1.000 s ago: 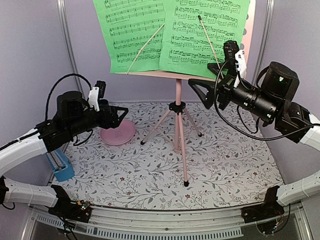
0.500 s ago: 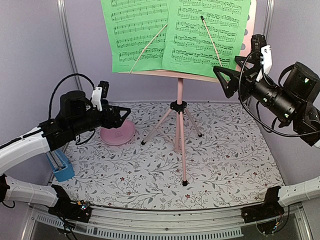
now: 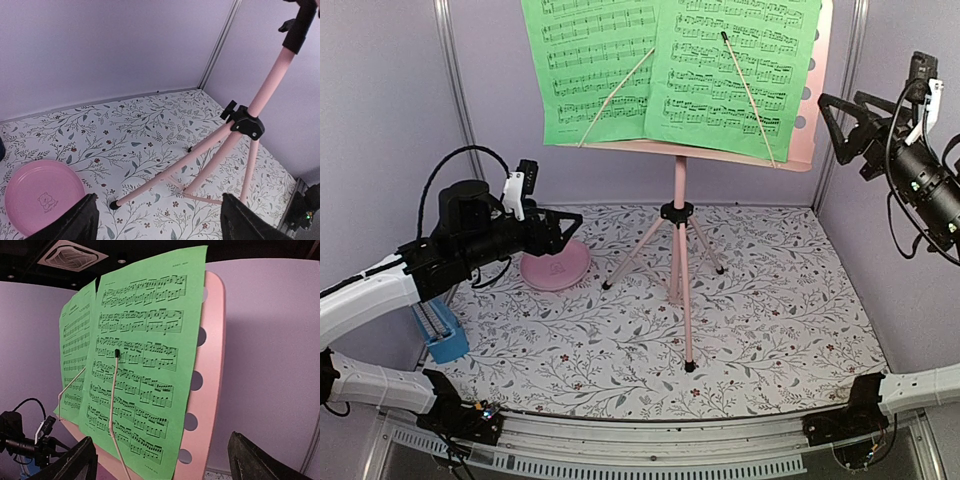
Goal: Set up the instrument practice props
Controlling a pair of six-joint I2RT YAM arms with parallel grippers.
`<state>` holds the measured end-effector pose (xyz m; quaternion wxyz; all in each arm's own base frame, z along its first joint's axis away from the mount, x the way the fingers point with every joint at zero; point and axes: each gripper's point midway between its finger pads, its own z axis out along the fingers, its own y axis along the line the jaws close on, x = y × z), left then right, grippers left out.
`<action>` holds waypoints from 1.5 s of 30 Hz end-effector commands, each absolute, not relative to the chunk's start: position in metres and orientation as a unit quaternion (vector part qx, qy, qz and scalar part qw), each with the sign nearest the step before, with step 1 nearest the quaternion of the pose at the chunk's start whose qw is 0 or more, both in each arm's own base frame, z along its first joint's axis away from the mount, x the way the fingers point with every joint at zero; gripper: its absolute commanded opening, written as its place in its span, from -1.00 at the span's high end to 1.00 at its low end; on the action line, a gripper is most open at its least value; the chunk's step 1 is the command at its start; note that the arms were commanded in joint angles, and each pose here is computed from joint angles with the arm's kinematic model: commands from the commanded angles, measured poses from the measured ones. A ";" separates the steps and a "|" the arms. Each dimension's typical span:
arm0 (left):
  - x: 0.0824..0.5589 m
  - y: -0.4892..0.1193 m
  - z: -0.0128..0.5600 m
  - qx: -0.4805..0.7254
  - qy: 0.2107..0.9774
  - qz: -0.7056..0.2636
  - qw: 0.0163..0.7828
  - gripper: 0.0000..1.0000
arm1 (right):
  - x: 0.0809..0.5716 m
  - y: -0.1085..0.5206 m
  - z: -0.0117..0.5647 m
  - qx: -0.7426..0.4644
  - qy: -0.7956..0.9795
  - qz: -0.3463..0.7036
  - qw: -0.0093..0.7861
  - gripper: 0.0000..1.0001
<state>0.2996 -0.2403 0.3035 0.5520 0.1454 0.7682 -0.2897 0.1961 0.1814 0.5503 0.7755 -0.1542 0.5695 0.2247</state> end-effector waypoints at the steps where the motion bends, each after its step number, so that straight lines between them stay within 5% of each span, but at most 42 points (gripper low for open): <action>1: 0.303 -0.240 0.321 0.146 0.751 -0.298 0.572 -0.68 | 0.201 0.139 0.568 -0.044 0.568 0.208 0.795 -0.91; 29: 0.303 -0.242 0.323 0.153 0.744 -0.300 0.577 -0.67 | 0.275 0.183 0.586 -0.027 0.569 0.103 0.815 -0.99; 36: 0.304 -0.241 0.327 0.155 0.742 -0.296 0.581 -0.68 | 0.280 0.186 0.582 -0.041 0.570 0.104 0.814 -0.58; 45: 0.304 -0.238 0.329 0.154 0.741 -0.293 0.585 -0.68 | 0.283 0.184 0.581 -0.050 0.572 0.100 0.813 -0.31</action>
